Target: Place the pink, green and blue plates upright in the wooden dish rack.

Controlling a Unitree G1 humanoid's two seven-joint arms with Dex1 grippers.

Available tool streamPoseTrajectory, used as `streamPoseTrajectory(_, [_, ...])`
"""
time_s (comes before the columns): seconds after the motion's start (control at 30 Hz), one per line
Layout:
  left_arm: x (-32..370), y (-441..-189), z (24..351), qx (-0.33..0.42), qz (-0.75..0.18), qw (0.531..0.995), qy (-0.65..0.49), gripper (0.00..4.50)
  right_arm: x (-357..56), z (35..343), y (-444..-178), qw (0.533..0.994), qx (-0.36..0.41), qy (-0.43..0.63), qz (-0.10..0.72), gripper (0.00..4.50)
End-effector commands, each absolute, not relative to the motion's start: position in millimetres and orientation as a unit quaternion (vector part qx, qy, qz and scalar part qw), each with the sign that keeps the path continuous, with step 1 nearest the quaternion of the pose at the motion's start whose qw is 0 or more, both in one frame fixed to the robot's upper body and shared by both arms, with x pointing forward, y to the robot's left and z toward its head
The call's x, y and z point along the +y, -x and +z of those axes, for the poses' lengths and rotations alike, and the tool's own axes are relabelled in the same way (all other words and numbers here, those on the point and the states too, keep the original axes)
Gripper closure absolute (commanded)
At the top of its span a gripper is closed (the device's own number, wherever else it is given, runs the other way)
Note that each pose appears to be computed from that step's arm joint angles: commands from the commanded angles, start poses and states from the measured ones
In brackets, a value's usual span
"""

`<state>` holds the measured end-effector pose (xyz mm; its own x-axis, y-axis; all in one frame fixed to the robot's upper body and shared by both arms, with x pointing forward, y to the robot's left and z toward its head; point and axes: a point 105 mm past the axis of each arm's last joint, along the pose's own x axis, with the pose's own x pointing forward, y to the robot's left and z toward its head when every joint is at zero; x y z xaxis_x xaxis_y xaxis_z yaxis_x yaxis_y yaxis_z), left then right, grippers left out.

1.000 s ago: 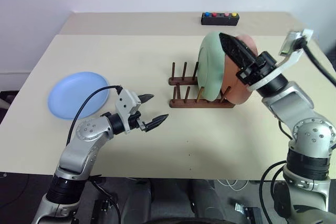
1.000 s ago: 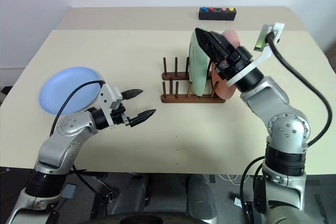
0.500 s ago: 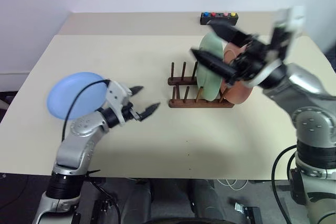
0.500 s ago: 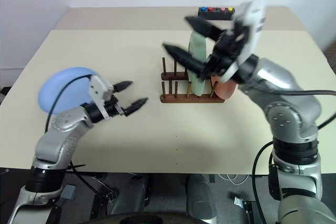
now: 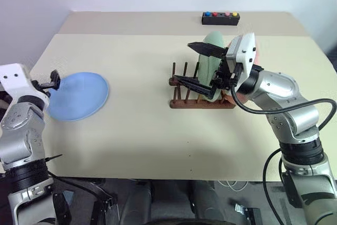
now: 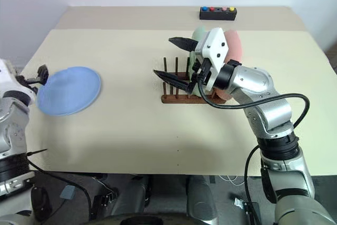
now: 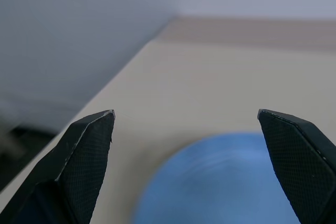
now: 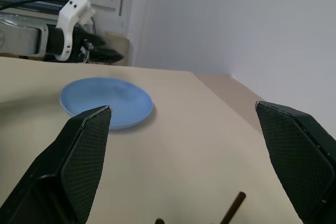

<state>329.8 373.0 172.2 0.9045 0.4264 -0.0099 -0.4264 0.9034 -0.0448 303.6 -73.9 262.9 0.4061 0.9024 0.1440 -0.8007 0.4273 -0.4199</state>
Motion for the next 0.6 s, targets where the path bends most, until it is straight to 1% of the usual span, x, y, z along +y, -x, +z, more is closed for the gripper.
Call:
streamPoseTrajectory(0.03, [393.5, -322.2, 170.2, 0.012, 0.276, 0.959, 0.065, 0.00, -71.6, 278.9, -298.4, 0.815, -0.215, 0.159, 0.514, 0.03])
streamPoseTrajectory(0.07, [394.2, -322.2, 169.5, 0.015, 0.278, 0.958, 0.066, 0.00, -71.4, 278.9, -298.4, 0.815, -0.216, 0.160, 0.514, 0.03])
streamPoseTrajectory(0.13, [383.0, -328.6, 151.6, 0.063, 0.248, 0.963, 0.082, 0.00, -71.6, 278.4, -298.4, 0.816, -0.216, 0.160, 0.512, 0.03])
streamPoseTrajectory(0.23, [374.3, -331.3, 133.7, 0.106, 0.229, 0.962, 0.105, 0.00, -72.4, 277.5, -298.1, 0.818, -0.216, 0.160, 0.509, 0.03])
streamPoseTrajectory(0.33, [366.8, -332.5, 119.9, 0.133, 0.217, 0.958, 0.129, 0.00, -73.7, 276.2, -297.8, 0.820, -0.215, 0.161, 0.506, 0.03])
streamPoseTrajectory(0.37, [366.7, -332.3, 117.9, 0.134, 0.221, 0.956, 0.136, 0.57, -74.2, 275.8, -298.0, 0.820, -0.215, 0.161, 0.505, 0.00])
streamPoseTrajectory(0.43, [368.6, -331.4, 116.6, 0.132, 0.231, 0.953, 0.142, 1.32, -75.0, 275.1, -298.8, 0.822, -0.214, 0.161, 0.502, 0.00])
streamPoseTrajectory(0.6, [367.9, -333.0, 119.3, 0.113, 0.240, 0.951, 0.156, 4.04, -76.2, 273.0, -301.6, 0.825, -0.210, 0.167, 0.497, 0.00])
